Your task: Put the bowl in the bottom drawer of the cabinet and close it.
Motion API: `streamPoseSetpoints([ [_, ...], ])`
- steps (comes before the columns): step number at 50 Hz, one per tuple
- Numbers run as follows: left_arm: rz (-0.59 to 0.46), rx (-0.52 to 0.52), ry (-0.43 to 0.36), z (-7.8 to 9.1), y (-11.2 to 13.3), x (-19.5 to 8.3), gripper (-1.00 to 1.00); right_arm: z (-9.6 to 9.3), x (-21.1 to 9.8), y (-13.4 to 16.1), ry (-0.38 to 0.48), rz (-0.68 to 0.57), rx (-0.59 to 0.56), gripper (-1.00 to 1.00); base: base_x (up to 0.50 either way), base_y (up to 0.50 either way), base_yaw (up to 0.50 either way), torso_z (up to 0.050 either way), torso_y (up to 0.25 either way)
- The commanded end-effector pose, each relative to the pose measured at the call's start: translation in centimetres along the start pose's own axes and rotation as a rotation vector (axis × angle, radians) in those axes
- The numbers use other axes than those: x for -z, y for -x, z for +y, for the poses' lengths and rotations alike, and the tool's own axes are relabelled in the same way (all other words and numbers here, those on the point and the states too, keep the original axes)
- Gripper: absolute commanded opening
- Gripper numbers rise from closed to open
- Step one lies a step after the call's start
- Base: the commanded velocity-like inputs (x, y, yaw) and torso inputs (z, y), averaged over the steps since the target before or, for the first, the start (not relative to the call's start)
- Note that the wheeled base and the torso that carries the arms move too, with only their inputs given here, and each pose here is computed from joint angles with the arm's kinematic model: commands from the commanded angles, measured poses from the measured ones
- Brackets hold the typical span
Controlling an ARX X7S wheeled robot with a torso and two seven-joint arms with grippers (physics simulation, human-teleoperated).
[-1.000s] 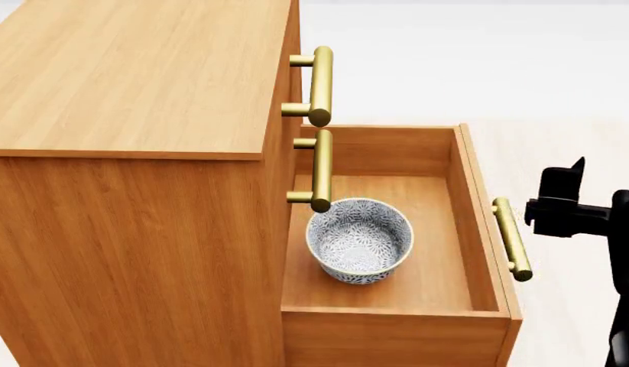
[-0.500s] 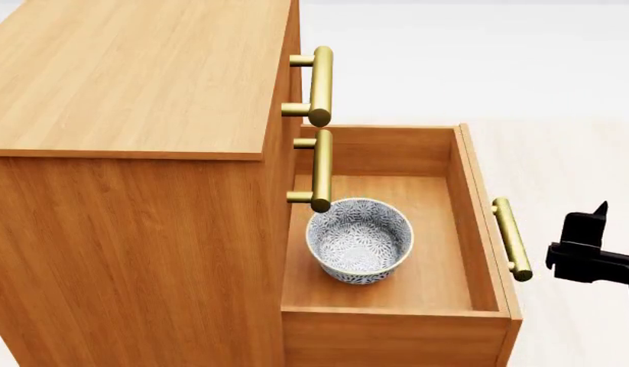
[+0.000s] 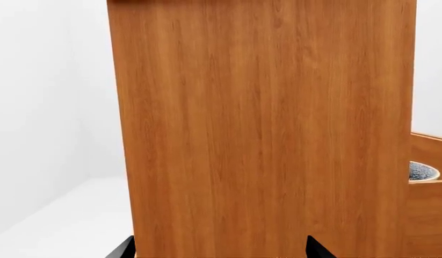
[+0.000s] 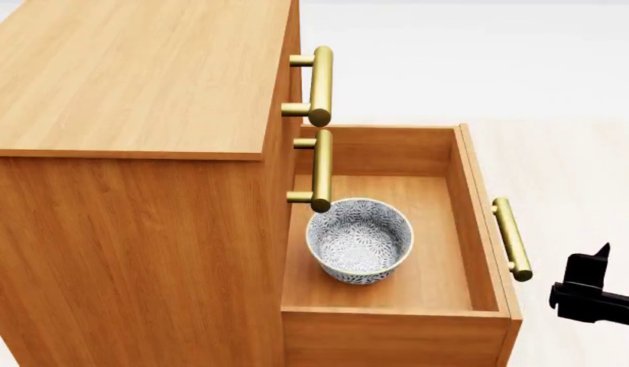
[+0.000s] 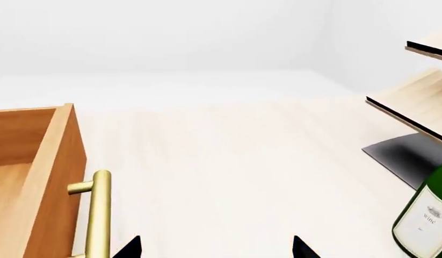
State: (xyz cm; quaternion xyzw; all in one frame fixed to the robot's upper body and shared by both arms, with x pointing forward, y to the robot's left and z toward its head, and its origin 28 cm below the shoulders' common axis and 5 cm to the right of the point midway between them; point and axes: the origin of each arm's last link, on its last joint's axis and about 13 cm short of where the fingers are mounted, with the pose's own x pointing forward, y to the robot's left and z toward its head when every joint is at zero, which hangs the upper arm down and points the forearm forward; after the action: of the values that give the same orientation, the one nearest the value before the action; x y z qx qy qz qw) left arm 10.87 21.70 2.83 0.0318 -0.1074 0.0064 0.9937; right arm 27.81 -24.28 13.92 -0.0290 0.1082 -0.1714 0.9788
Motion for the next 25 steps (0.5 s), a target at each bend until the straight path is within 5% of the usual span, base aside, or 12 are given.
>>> streamPoseSetpoints([
  [1, 0.014, 0.001, -0.022, 0.0, 0.0, 0.1, 1.00, 0.0, 1.4, 0.1, 0.017, 0.025, 0.006, 1.00, 0.00, 0.00, 0.00, 0.000, 0.000],
  [25, 0.002, 0.001, 0.004, 0.0, -0.1, 0.1, 1.00, 0.3, 3.3, -0.5, 0.017, 0.068, 0.017, 1.00, 0.00, 0.00, 0.00, 0.000, 0.000],
])
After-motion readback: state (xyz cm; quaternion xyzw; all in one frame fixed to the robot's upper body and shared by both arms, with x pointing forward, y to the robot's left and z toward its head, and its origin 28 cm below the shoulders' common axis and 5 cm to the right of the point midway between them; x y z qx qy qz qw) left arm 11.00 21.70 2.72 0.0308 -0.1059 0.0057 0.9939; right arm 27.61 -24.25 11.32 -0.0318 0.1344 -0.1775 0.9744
